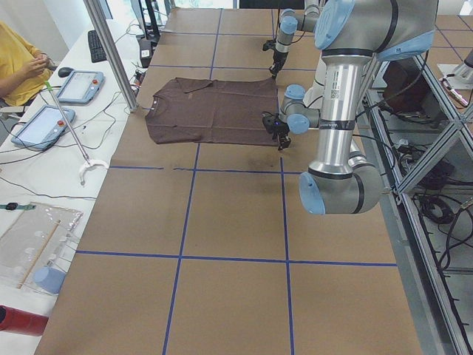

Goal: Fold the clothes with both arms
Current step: 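Grasp the hem corners with both grippers, then lift the hem with both grippers and fold it toward the collar, then release the hem near the collar and draw the right gripper back, then hold the right gripper at the folded shirt's near edge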

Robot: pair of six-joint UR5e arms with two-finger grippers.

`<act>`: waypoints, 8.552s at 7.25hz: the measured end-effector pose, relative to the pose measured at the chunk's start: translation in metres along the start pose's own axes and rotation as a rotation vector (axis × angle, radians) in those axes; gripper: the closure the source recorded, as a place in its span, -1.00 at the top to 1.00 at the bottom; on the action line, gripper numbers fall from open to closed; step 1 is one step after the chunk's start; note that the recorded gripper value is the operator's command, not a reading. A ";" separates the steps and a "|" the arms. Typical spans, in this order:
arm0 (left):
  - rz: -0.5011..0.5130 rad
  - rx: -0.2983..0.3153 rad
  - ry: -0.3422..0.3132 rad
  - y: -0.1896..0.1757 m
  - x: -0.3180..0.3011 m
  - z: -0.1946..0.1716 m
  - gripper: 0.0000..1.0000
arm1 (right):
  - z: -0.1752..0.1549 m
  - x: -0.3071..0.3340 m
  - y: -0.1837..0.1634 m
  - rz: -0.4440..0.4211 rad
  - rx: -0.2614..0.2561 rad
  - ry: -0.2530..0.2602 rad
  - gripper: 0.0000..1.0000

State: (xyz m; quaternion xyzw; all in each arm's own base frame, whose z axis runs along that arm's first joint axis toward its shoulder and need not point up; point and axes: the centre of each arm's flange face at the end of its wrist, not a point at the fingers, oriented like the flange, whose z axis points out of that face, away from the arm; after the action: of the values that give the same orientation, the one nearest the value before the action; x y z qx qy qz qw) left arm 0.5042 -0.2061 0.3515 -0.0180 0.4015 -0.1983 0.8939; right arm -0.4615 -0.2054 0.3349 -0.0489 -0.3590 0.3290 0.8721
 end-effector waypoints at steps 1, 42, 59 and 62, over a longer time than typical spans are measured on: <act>0.002 -0.005 0.003 0.003 0.001 -0.002 0.02 | 0.000 0.000 -0.001 0.000 0.001 0.000 -1.00; -0.039 0.389 0.098 -0.363 0.135 0.007 -0.50 | 0.069 -0.297 -0.306 -0.201 0.213 0.084 1.00; -0.085 0.319 0.210 -0.328 0.114 -0.046 -0.53 | 0.079 -0.118 -0.156 -0.016 0.089 0.028 -0.99; -0.087 0.319 0.203 -0.329 0.112 -0.043 -0.53 | 0.078 -0.119 -0.156 -0.017 0.091 0.024 -1.00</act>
State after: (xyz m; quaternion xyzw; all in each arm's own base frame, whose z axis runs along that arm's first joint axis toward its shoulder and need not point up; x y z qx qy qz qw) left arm 0.4277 -0.5445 0.3057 0.1268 0.4518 -0.2987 0.8310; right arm -0.4912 -0.4116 0.3714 -0.0100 -0.3335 0.3372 0.8803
